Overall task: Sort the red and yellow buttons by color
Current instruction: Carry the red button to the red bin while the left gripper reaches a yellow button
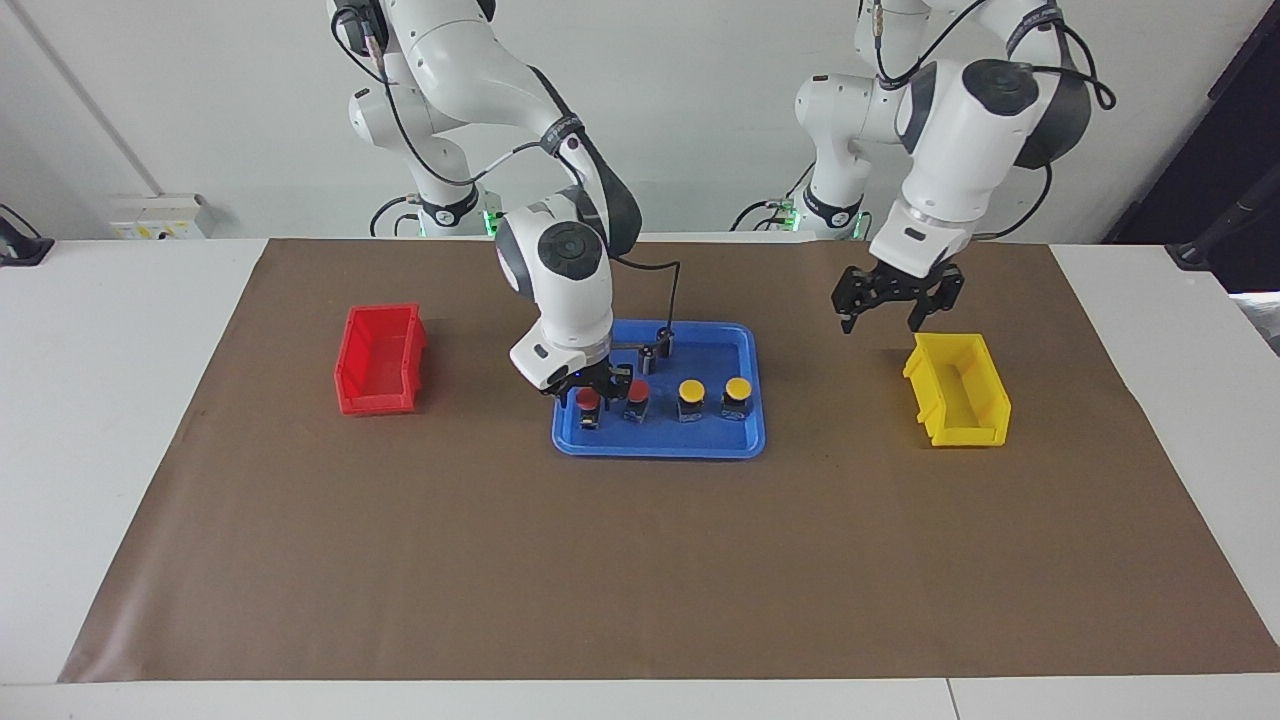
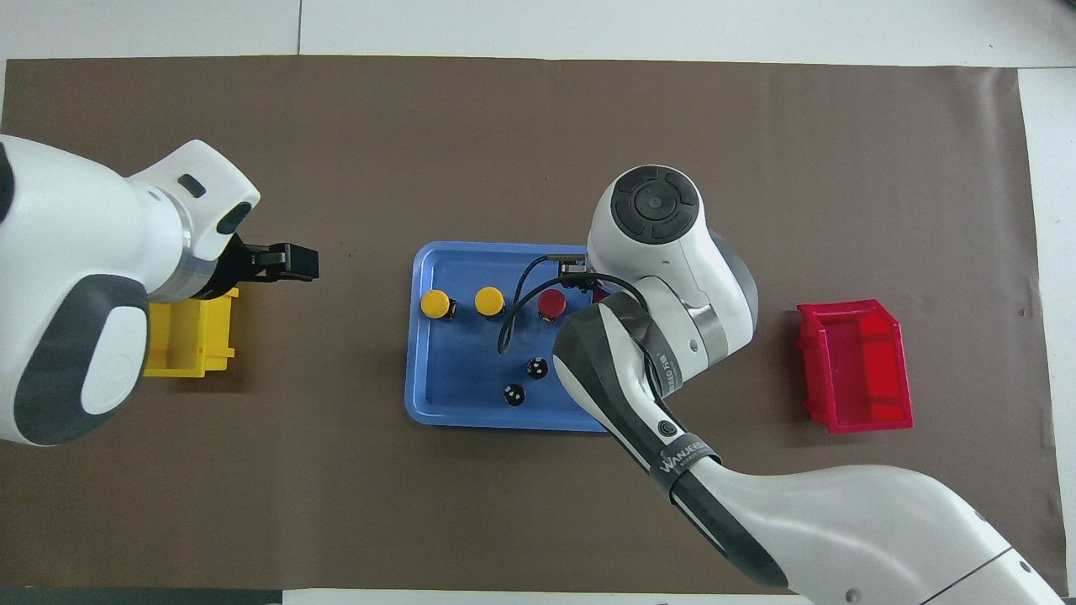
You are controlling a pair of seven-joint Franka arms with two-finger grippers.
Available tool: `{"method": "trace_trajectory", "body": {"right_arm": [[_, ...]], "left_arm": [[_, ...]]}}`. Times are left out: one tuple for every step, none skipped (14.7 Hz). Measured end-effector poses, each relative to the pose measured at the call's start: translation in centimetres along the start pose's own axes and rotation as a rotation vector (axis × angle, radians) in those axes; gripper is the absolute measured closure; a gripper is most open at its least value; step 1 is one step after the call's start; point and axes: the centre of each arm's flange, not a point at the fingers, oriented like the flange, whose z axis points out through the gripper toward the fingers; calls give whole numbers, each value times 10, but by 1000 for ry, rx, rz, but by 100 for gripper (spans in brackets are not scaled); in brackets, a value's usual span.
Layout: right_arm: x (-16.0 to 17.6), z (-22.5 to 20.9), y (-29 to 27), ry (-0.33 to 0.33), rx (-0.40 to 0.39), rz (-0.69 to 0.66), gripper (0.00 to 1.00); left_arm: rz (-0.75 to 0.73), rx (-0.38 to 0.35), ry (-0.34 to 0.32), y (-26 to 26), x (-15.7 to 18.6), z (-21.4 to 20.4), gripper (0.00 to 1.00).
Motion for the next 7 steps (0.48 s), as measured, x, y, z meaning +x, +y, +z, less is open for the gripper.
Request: {"method": "trace_trajectory", "body": {"right_arm": [[-2,1,-1,-2,-2,-2,35],[-2,2,-1,-4,-3,-3,37],[-3,3,0,-6,-4,-4,37],[-4,4,0,-7,-5,-4,41],[-4,4,0,-2,-2,-5,41],[-3,4,0,5,3,-5,45],[-2,4,-1,14,9,-5,46]], "left_arm": [[-9,-3,2,22,-2,15,0],[-14,-5,2,39,-4,31,0],[-19,-6,3,51,-4,47,0],[-21,-8,6,60,-5,63,0],[-22,-10,8,65,-5,75,0],[-22,-10,8,66,-5,83,0],[-25,-10,9,65,-4,85,0]]}}
